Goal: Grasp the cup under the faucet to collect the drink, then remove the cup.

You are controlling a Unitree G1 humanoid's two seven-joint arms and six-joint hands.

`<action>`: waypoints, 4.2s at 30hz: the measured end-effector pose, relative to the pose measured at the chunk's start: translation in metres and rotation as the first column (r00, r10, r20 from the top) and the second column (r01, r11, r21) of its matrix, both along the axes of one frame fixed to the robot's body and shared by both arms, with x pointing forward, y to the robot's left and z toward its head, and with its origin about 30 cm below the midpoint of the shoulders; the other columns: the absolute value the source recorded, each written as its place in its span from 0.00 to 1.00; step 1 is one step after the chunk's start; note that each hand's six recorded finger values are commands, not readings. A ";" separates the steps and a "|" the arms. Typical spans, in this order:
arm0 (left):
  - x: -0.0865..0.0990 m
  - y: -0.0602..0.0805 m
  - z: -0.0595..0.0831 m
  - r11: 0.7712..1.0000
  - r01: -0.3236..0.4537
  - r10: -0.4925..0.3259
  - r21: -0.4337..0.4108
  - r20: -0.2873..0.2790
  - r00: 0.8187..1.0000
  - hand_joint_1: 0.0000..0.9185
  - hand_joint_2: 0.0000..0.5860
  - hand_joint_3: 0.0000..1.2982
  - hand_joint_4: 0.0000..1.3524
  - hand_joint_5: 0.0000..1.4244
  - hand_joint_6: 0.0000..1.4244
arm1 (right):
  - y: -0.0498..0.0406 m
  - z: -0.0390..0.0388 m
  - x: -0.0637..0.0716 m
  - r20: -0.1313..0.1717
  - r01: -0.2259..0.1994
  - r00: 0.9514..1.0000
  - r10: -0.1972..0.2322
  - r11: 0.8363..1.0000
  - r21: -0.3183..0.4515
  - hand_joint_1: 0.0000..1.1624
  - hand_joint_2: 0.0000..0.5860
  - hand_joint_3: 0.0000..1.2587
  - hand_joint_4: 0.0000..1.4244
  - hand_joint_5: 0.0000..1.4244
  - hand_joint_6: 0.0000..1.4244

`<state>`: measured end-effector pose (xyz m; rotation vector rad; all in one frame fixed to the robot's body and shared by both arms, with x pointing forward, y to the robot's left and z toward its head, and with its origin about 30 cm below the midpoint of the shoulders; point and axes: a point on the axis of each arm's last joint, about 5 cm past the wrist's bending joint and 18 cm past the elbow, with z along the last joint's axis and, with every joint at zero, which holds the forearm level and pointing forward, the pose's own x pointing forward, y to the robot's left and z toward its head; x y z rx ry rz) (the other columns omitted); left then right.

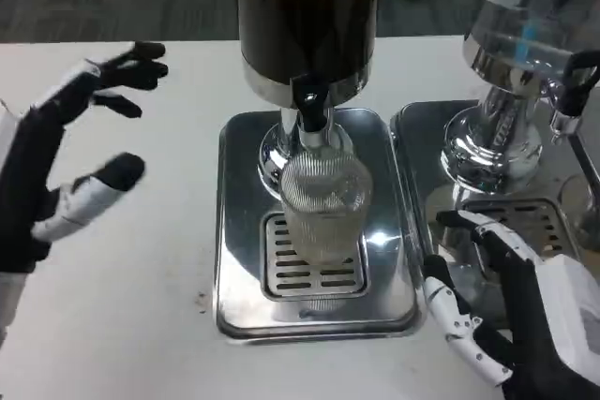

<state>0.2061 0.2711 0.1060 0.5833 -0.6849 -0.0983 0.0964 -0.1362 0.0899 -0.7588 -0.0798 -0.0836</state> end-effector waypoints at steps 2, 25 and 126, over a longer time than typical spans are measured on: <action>0.000 0.004 0.007 0.998 0.046 -0.047 -0.054 -0.023 0.999 0.00 0.18 0.24 0.24 0.27 0.35 | -0.0007 -0.0020 0.001 -0.009 -0.003 1.000 0.003 1.000 -0.003 0.29 0.72 0.26 0.17 0.18 0.23; 0.033 0.016 0.048 0.734 0.553 -0.674 -0.395 -0.316 0.668 0.00 0.13 0.21 0.14 0.17 0.21 | -0.0014 -0.0034 0.006 -0.004 0.001 1.000 -0.001 0.998 -0.064 0.23 0.79 0.21 0.13 0.13 0.20; 0.067 -0.033 0.063 0.578 0.668 -0.810 -0.469 -0.232 0.538 0.00 0.14 0.08 0.00 0.04 0.09 | 0.0069 -0.0132 0.008 -0.024 0.029 0.999 -0.029 0.999 -0.015 0.18 0.78 0.22 0.12 0.12 0.18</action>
